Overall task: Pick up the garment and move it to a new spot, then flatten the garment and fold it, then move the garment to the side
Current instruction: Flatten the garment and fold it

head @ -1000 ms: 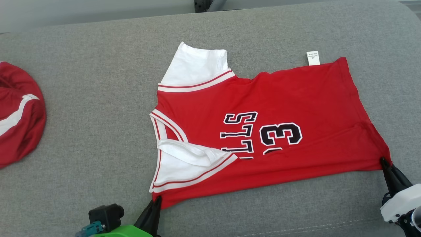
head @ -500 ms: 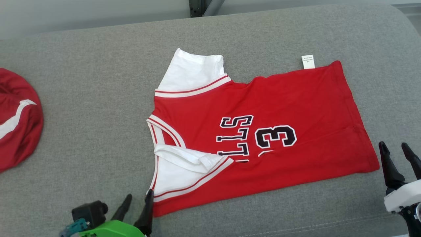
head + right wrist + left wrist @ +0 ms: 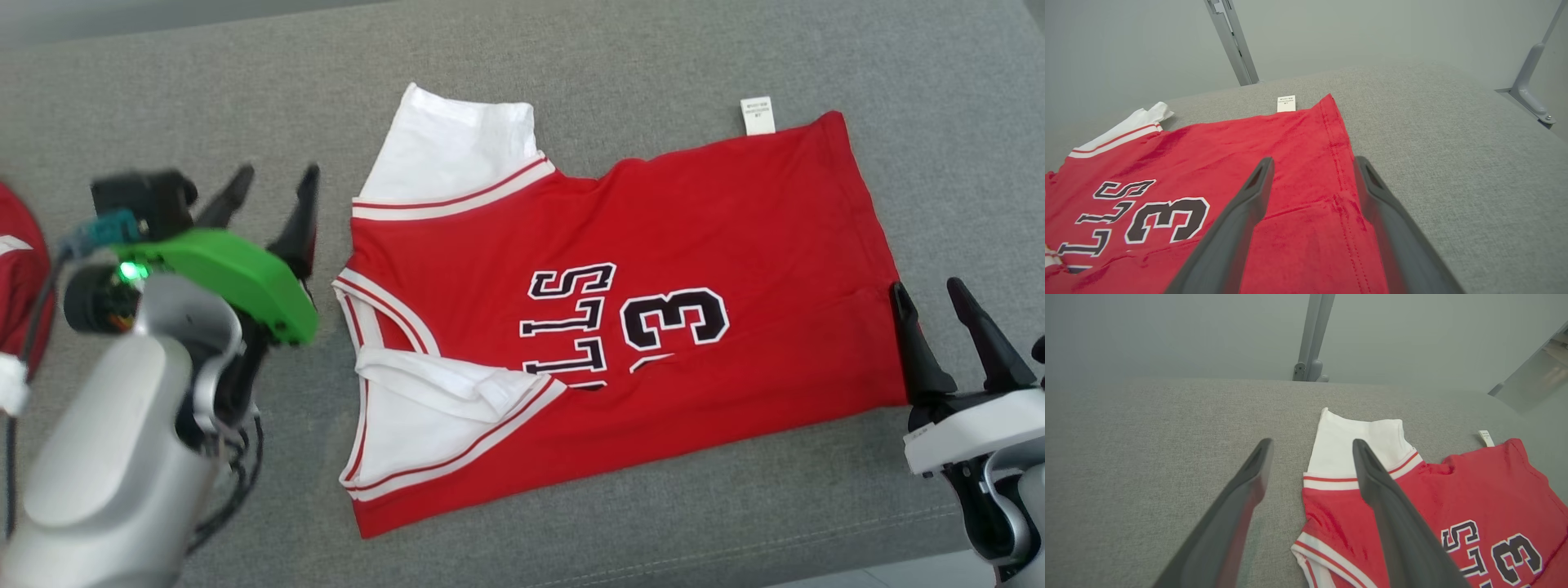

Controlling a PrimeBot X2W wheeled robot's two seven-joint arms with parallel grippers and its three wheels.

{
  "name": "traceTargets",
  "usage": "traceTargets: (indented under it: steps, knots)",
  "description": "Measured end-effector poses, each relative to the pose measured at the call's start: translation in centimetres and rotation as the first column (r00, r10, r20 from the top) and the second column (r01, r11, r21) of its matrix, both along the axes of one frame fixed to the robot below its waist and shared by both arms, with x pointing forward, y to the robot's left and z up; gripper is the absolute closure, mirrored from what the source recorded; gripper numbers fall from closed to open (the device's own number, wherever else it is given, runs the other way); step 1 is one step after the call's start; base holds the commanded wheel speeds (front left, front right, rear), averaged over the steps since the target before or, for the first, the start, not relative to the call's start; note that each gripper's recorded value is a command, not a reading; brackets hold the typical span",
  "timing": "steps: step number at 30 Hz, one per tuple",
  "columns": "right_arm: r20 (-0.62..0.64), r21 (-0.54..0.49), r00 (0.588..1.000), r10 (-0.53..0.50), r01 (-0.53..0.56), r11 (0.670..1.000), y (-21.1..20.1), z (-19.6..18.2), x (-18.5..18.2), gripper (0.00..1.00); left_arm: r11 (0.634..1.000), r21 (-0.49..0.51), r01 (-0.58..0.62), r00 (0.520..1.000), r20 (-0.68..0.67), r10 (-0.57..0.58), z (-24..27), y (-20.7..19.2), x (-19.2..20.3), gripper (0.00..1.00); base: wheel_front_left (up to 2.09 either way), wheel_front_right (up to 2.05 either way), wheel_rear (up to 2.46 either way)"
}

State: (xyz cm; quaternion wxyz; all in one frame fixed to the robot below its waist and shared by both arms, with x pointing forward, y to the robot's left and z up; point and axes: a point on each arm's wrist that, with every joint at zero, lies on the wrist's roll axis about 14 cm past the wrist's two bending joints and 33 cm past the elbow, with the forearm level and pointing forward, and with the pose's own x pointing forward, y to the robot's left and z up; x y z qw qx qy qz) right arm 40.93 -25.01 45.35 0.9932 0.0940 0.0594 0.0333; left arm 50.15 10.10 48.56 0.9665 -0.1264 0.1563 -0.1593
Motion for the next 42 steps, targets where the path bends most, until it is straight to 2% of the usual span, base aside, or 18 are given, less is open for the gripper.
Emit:
traceTargets:
  steps: [7, 12, 15, 23, 30, 31, 32, 34, 37, 39, 40, 42]
  knots:
    - [0.000, -0.003, 1.000, 0.026, -0.026, 1.000, 0.9, -0.6, 2.1, 0.00, 0.984, 0.119, 0.130, 0.991, -0.048, -0.125, 1.0, -2.0, 7.3, 0.00, 0.00, 0.00, 0.00]
    - [-0.010, -0.006, 0.999, 0.047, -0.047, 0.999, 1.7, -1.4, 3.5, 0.00, 0.952, 0.201, 0.233, 0.956, -0.226, -0.186, -3.0, -2.9, 9.7, 0.00, 0.00, 0.00, 0.00]
    - [-0.007, -0.006, 0.999, 0.035, -0.035, 0.999, 1.5, -1.4, 4.0, 0.00, 0.931, 0.237, 0.277, 0.936, -0.285, -0.206, -4.3, -3.6, 11.1, 0.00, 0.00, 0.00, 0.00]
    - [-0.052, -0.020, 0.998, -0.033, 0.032, 0.999, -0.5, -2.7, 3.0, 0.00, 0.879, 0.252, 0.406, 0.863, -0.421, -0.278, -8.6, -7.4, 11.6, 0.00, 0.00, 0.00, 0.00]
    - [-0.078, -0.031, 0.995, -0.065, 0.063, 0.998, -1.5, -3.4, 2.3, 0.00, 0.859, 0.273, 0.433, 0.838, -0.472, -0.272, -11.0, -8.0, 12.1, 0.00, 0.00, 0.00, 0.00]
    - [-0.080, -0.033, 0.995, -0.067, 0.065, 0.997, -1.6, -3.4, 2.3, 0.00, 0.858, 0.273, 0.435, 0.836, -0.476, -0.272, -11.1, -8.0, 12.2, 0.03, 0.00, 0.00, 0.00]
    - [-0.082, -0.034, 0.994, -0.069, 0.066, 0.997, -1.6, -3.5, 2.2, 0.00, 0.857, 0.274, 0.437, 0.834, -0.479, -0.273, -11.3, -8.1, 12.2, 0.29, 0.00, 0.00, 0.00]
    - [-0.082, -0.035, 0.994, -0.070, 0.067, 0.997, -1.7, -3.5, 2.3, 0.00, 0.855, 0.277, 0.439, 0.834, -0.480, -0.273, -11.4, -8.0, 12.2, 0.47, 0.00, 0.00, 0.00]
    - [-0.079, -0.037, 0.995, -0.065, 0.062, 0.997, -1.7, -3.4, 2.6, 0.00, 0.860, 0.277, 0.429, 0.839, -0.474, -0.266, -11.5, -7.9, 12.5, 0.61, 0.00, 0.00, 0.00]
    - [-0.080, -0.039, 0.995, -0.058, 0.055, 0.998, -1.5, -3.5, 2.7, 0.00, 0.862, 0.274, 0.427, 0.840, -0.474, -0.265, -11.7, -7.9, 12.5, 0.83, 0.00, 0.00, 0.00]
    - [-0.081, -0.043, 0.995, -0.052, 0.049, 0.998, -1.5, -3.5, 2.8, 0.00, 0.862, 0.274, 0.426, 0.839, -0.476, -0.263, -11.8, -7.8, 12.5, 1.00, 0.00, 0.00, 0.00]
    - [-0.078, -0.048, 0.996, -0.044, 0.040, 0.998, -1.4, -3.5, 3.1, 0.00, 0.864, 0.272, 0.425, 0.840, -0.473, -0.264, -11.8, -7.8, 12.6, 1.00, 0.00, 0.00, 0.00]
